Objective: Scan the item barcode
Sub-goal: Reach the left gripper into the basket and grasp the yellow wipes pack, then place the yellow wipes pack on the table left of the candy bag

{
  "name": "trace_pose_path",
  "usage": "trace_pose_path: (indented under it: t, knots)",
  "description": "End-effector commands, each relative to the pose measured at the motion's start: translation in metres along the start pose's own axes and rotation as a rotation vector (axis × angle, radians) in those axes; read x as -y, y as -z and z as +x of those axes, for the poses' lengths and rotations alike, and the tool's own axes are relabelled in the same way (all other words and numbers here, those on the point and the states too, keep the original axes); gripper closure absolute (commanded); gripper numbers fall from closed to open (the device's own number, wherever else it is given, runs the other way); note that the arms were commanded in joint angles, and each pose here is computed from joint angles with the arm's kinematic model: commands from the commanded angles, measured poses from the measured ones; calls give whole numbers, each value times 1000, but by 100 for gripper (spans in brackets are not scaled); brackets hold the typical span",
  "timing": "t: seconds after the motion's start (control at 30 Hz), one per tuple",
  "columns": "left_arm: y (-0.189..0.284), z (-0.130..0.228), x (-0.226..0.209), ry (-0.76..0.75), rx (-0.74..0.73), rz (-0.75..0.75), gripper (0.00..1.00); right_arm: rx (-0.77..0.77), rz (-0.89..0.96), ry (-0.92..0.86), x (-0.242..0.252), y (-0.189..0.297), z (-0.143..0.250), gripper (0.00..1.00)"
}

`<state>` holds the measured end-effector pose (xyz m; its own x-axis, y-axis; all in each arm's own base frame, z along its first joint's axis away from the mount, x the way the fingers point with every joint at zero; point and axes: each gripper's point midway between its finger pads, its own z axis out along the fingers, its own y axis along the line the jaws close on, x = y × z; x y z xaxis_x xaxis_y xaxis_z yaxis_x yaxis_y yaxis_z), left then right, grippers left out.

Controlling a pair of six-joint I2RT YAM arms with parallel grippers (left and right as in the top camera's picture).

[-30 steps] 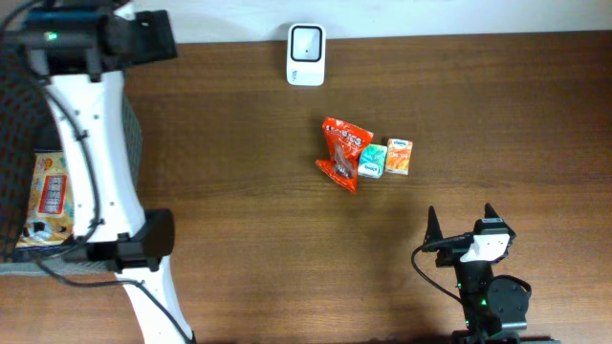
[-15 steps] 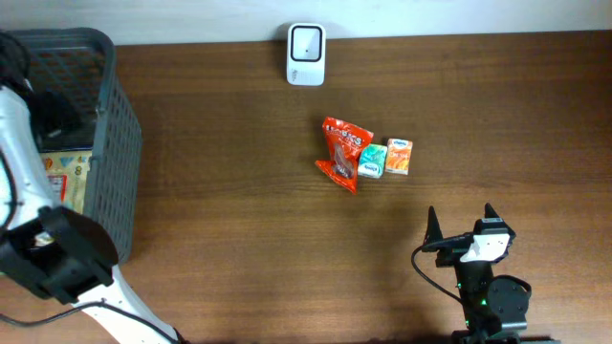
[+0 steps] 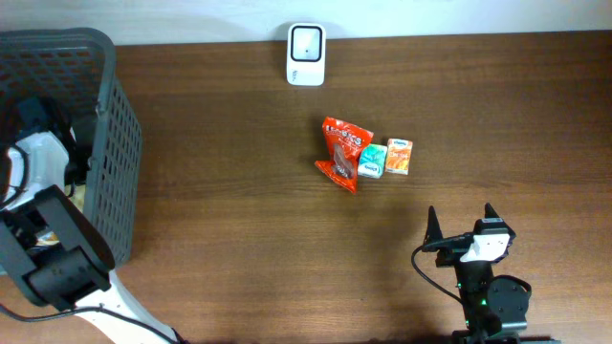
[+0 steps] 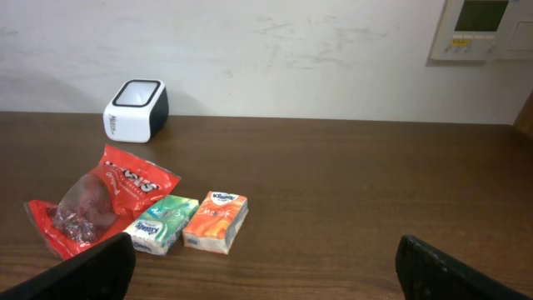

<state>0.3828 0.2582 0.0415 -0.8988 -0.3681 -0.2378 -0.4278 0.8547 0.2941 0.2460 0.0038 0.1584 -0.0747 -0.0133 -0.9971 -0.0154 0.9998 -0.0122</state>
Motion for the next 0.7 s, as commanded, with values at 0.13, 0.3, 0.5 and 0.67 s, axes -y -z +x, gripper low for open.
trace_pose_path:
  t: [0.13, 0.3, 0.5, 0.67]
  knots:
    - [-33, 48, -1, -71, -129, -64, 76, -5, 6, 7, 1, 0, 3, 1]
    - [-10, 30, -1, -3, -89, -26, 100, -5, 6, 7, 1, 0, 3, 1]
    - [231, -66, -12, 89, 436, 314, 100, -5, 6, 7, 1, 0, 3, 1]
    - [415, -27, 1, 4, 855, 617, 100, -5, 6, 7, 1, 0, 3, 2]
